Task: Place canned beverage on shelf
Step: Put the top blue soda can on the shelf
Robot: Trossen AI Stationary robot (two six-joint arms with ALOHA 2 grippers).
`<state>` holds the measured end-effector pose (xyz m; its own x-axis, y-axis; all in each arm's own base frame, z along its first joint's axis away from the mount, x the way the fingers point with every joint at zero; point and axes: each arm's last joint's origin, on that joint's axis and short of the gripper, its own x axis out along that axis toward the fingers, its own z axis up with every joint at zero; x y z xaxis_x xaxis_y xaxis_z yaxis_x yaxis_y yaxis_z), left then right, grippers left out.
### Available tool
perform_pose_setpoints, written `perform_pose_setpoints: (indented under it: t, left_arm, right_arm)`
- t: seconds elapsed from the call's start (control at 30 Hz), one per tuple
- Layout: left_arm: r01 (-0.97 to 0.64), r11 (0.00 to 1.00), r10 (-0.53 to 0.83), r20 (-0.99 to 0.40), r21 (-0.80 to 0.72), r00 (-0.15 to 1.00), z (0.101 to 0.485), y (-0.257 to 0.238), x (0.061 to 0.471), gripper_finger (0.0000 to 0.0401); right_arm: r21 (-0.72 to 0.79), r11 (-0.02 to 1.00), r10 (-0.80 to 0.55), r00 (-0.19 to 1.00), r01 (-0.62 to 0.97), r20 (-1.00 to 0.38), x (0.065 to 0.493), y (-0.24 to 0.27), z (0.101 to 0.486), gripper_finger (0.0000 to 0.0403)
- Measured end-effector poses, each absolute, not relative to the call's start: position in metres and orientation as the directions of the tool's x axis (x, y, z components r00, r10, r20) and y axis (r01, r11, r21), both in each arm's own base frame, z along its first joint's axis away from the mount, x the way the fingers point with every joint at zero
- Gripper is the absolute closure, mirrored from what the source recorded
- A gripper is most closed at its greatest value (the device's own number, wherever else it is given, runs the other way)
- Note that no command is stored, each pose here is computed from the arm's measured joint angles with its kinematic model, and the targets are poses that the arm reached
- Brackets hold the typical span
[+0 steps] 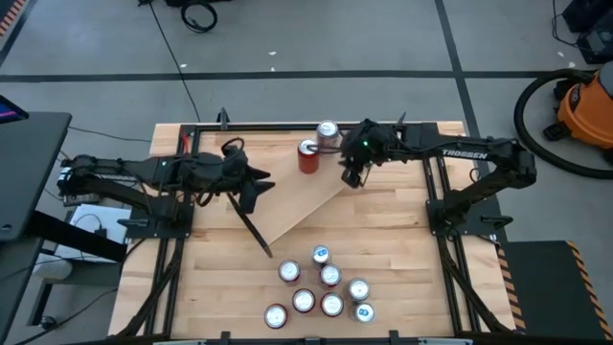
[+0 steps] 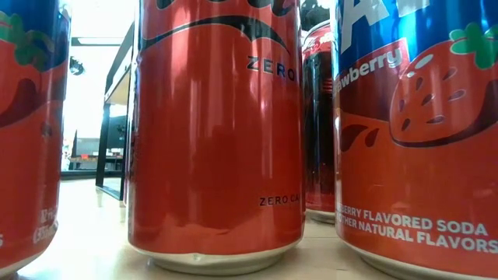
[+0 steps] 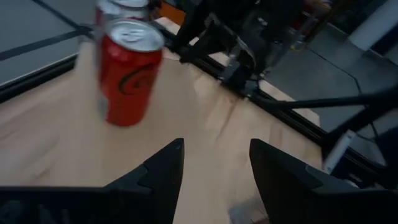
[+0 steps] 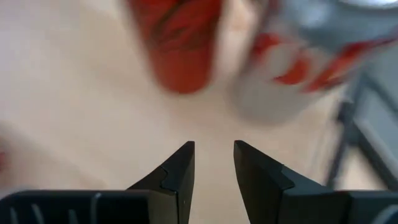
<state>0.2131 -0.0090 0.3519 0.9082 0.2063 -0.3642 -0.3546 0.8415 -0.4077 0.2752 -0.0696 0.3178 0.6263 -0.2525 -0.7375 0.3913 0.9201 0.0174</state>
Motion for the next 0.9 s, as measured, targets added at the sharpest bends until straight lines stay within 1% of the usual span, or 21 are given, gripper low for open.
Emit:
perform_pose_setpoints:
  t: [0.13,0.3,0.5,0.73,0.9]
  left_arm:
    - [-0.306,0.870,0.160,-0.365,-0.387,0.917,0.352,-0.019,0.212,0.0207]
    - [-0.278,0.890,0.139,-0.365,-0.362,0.920,0.352,-0.024,0.212,0.0207]
    - [-0.278,0.891,0.140,-0.367,-0.358,0.920,0.352,-0.024,0.212,0.0207]
    - [-0.282,0.891,0.143,-0.370,-0.356,0.918,0.351,-0.024,0.212,0.0207]
    - [-0.284,0.893,0.144,-0.374,-0.349,0.916,0.351,-0.024,0.212,0.0207]
  right_arm:
    - [0.122,0.947,-0.116,0.671,0.296,-0.732,0.277,-0.041,0.322,0.0282]
    - [0.203,0.952,-0.007,0.678,0.230,-0.735,0.283,0.001,0.320,0.0282]
    - [0.256,0.949,0.064,0.684,0.184,-0.727,0.285,0.051,0.317,0.0282]
    - [0.296,0.946,0.121,0.706,0.130,-0.697,0.291,0.092,0.311,0.0282]
    - [0.253,0.965,0.143,0.673,0.067,-0.725,0.314,0.119,0.311,0.0282]
